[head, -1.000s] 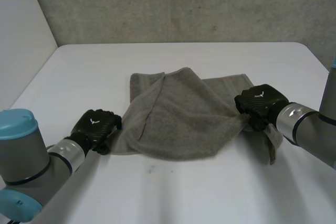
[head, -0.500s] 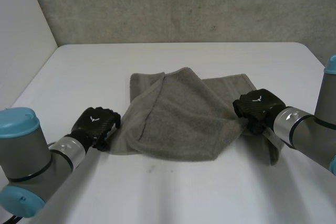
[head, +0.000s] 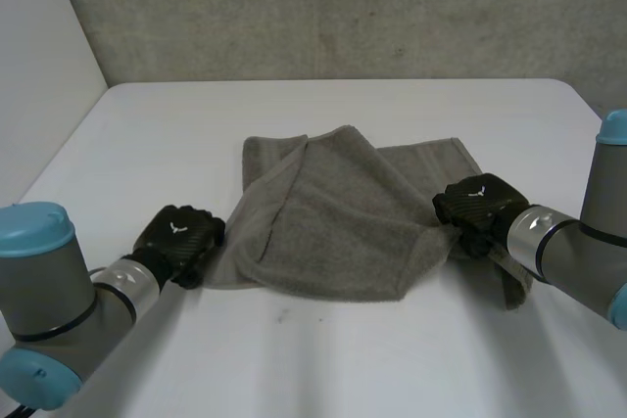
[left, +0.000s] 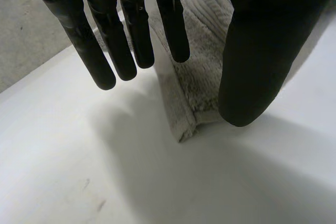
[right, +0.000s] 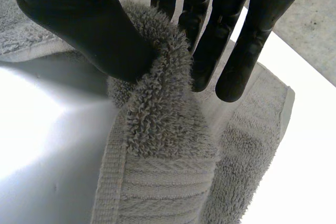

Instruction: Fold the laundry

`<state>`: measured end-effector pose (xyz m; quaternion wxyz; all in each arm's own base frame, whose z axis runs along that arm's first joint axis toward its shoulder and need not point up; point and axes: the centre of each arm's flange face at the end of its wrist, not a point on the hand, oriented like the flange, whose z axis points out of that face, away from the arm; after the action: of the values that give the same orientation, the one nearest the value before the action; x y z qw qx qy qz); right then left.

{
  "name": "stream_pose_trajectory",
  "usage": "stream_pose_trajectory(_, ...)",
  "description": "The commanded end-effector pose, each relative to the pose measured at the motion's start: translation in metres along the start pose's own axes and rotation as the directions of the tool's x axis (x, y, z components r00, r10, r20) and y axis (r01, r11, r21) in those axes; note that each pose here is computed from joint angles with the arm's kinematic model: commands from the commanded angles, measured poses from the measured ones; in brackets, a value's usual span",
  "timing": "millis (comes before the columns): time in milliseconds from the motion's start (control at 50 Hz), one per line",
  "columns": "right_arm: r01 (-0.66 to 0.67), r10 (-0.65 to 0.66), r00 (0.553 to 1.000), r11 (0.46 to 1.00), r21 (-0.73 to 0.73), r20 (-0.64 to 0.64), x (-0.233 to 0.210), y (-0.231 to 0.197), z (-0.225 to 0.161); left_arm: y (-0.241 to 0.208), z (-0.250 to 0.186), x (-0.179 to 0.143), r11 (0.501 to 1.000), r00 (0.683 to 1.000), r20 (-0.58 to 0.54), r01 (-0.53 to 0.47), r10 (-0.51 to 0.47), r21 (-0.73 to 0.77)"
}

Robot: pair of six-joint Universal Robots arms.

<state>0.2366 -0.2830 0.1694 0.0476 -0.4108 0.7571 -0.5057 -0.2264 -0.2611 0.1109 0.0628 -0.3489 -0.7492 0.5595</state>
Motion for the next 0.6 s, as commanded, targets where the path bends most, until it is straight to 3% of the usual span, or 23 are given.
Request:
stream_pose_trajectory(20, 0.002, -0.002, 1.000, 1.000, -0.002, 0.001, 0.000, 0.001, 0.001, 0.004, 0.004, 0.000, 0.999, 0.999, -0.004, -0.043, 0.043, -0.016)
stream_pose_trajectory(600, 0.003, -0.003, 1.000, 1.000, -0.024, 0.028, -0.009, 0.008, 0.005, -0.005, 0.027, -0.008, 0.998, 0.998, 0.010, -0.056, 0.056, 0.032)
